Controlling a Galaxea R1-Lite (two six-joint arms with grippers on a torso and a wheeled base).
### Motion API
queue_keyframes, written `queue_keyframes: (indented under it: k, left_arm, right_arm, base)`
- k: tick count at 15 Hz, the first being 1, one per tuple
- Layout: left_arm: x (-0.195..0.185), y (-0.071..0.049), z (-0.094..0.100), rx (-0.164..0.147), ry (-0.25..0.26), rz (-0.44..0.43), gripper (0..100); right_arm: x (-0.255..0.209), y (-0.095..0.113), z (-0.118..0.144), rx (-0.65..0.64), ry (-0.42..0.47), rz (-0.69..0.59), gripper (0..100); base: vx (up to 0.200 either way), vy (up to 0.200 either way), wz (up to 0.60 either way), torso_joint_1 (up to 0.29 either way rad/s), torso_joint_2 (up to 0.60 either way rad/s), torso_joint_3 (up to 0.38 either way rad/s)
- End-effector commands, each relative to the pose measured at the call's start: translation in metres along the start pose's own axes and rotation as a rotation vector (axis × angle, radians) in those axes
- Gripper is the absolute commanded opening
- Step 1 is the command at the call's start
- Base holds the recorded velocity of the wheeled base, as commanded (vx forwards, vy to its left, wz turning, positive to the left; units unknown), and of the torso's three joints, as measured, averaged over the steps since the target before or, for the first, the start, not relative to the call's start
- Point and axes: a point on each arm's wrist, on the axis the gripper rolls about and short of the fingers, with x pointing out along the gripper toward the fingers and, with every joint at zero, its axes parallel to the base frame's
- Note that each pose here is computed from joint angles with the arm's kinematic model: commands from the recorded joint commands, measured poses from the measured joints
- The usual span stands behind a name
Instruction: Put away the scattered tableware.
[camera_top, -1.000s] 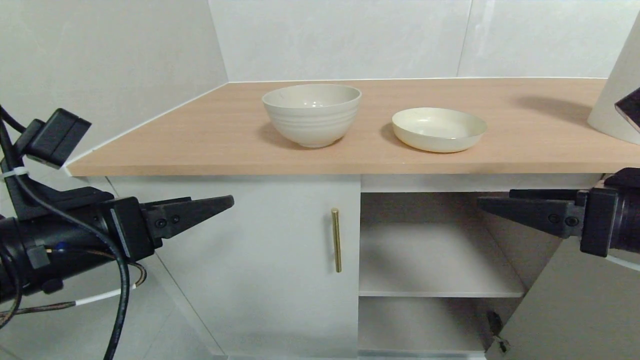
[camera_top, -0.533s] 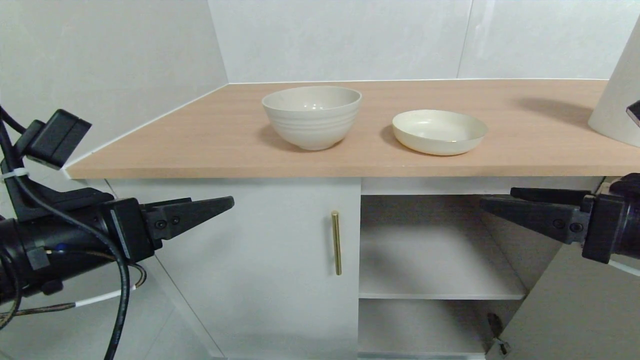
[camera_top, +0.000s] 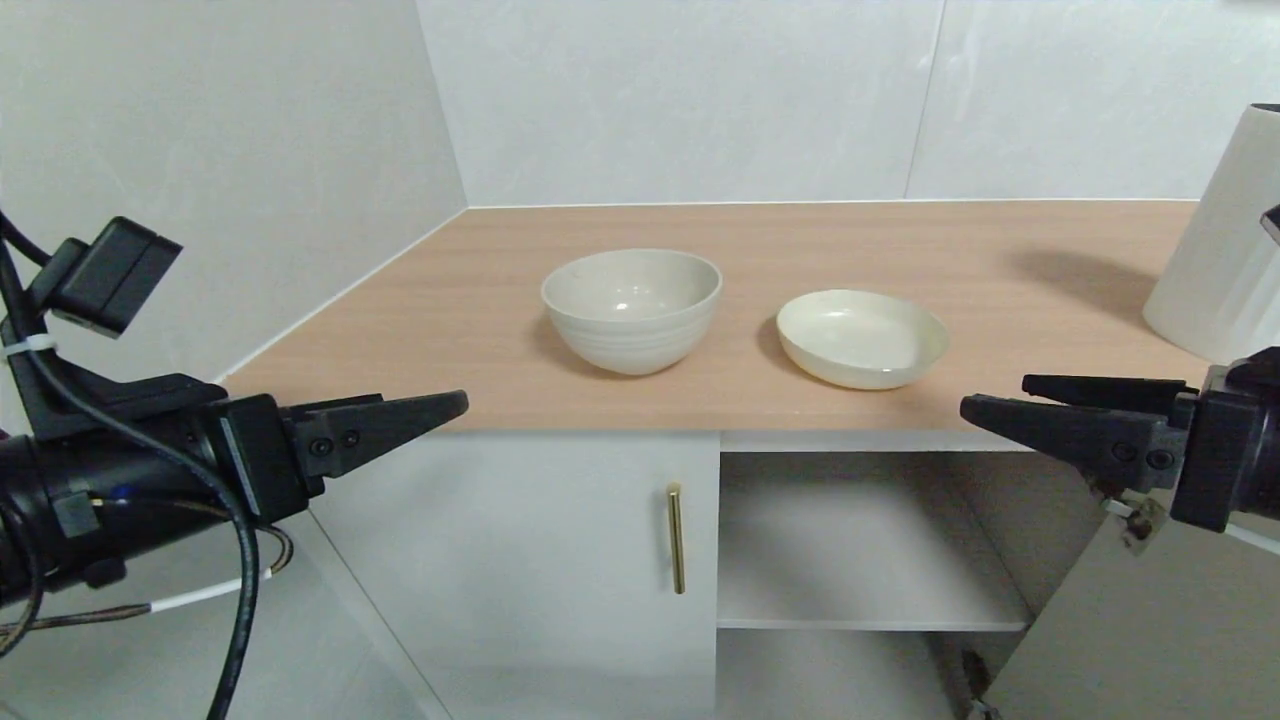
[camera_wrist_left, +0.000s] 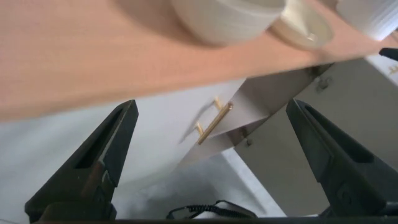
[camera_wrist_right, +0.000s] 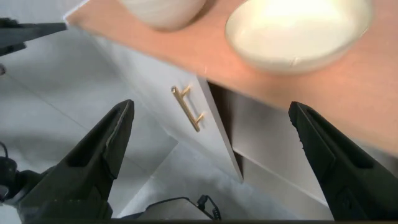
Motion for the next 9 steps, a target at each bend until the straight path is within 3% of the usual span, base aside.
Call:
queue_keyframes:
  k: [1, 9]
  left_arm:
    - [0.0010, 0.0004, -0.0002, -0.001, 0.002, 0.001, 100]
    - [0.0038, 0.0016, -0.0015, -0.004, 0.014, 0.003, 100]
  right_arm:
    - [0.0007, -0.0001, -0.0004, 0.001, 0.003, 0.000, 100]
    - [0.0046, -0.0012, -0.0019, 0.001, 0.015, -0.004, 100]
  base:
    - [0.000, 0.000, 0.00, 0.149, -0.48, -0.300]
    - [0.000, 0.000, 0.00, 0.181, -0.48, -0.290]
